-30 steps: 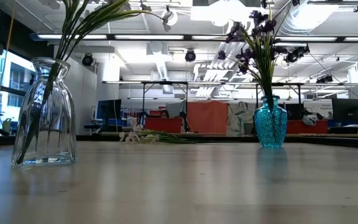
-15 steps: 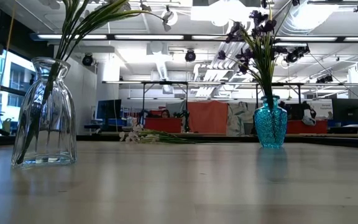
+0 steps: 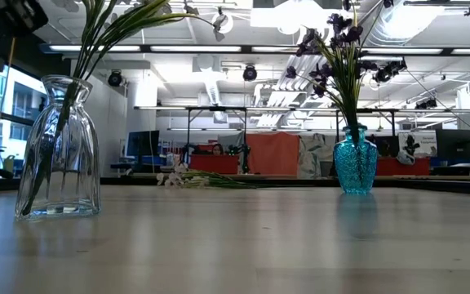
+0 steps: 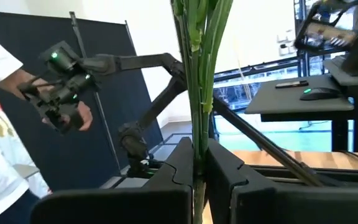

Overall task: Sort flowers into vase by color
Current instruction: Put the bottom white flowers into the transparent vase

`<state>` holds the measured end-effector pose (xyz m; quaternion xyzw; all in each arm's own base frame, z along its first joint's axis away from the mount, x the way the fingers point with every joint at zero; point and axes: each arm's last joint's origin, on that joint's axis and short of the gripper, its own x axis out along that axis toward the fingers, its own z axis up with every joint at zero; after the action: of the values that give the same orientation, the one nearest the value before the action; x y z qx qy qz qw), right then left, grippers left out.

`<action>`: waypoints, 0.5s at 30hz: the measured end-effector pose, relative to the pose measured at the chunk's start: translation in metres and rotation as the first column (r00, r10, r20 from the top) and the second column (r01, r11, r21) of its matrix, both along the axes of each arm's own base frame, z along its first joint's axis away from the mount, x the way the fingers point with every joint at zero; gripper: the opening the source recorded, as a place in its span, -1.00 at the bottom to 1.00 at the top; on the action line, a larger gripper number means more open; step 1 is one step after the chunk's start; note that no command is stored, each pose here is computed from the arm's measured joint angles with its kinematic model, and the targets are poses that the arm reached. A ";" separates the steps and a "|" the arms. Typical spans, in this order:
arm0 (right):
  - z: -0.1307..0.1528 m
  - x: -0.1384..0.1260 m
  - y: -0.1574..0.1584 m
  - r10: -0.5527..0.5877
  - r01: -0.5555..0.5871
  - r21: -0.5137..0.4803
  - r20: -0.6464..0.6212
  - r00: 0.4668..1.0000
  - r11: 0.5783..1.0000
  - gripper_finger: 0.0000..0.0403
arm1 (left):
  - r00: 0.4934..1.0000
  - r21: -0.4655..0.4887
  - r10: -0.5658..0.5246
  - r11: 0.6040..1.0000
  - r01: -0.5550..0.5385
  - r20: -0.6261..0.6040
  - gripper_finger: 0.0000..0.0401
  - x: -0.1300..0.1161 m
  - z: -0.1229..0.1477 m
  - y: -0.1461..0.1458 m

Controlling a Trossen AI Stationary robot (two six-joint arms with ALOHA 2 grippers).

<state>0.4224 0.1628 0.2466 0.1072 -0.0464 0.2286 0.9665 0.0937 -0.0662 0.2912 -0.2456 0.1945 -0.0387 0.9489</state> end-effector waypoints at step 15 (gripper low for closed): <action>-0.020 0.008 -0.020 -0.030 0.012 -0.099 -0.179 0.983 0.995 -0.96 | 0.946 0.080 -0.069 0.992 0.099 -0.318 -1.00 -0.007 -0.044 -0.009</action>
<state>0.4301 0.1431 0.2265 0.0796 0.0512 0.2096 0.9732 0.0866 -0.0753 0.2473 -0.1948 0.3551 -0.0302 0.9138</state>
